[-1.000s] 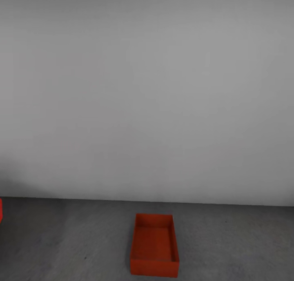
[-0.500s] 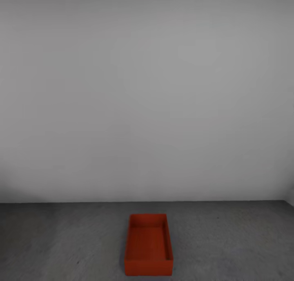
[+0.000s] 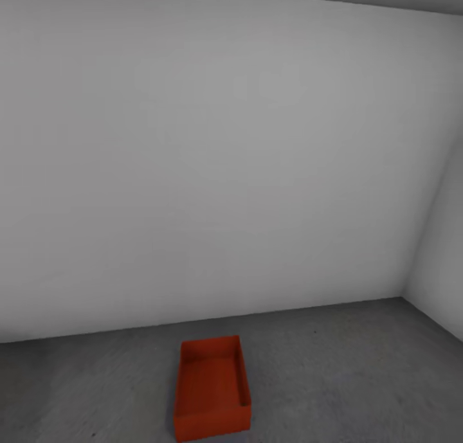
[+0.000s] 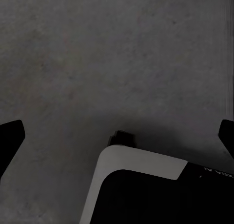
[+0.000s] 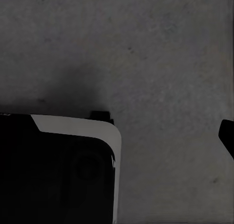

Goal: Move the two storage containers from the living room to the garage. In the garage, place one container on the floor and stack the other container on top of it (either order is fine).

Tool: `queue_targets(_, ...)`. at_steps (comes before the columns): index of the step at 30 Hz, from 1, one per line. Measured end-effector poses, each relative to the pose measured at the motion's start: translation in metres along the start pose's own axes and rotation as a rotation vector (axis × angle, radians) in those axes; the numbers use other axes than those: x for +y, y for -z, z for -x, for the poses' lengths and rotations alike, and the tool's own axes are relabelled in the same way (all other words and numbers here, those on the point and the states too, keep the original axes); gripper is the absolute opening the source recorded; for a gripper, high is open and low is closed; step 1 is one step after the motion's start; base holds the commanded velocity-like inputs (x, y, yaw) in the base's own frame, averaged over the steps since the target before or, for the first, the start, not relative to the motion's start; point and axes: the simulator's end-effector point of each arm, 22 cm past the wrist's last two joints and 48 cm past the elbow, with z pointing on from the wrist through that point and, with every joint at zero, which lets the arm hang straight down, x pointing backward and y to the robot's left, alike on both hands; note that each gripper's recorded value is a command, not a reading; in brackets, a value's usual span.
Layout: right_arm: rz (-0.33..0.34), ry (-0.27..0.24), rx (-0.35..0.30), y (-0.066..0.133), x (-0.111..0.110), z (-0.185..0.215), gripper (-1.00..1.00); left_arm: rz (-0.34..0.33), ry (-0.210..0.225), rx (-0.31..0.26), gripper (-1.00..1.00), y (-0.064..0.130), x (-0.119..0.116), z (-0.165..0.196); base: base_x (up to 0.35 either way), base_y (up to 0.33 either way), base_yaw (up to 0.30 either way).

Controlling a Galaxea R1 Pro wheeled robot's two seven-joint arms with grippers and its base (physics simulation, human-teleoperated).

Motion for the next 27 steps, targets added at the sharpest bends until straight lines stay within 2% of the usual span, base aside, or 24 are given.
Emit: queue_targets(27,0.001,0.000,0.000,0.0000,0.0005,0.0000,1.00,0.000,0.000,0.000,1.00,0.0000,-0.0002,-0.0001,0.000,0.000,-0.290)
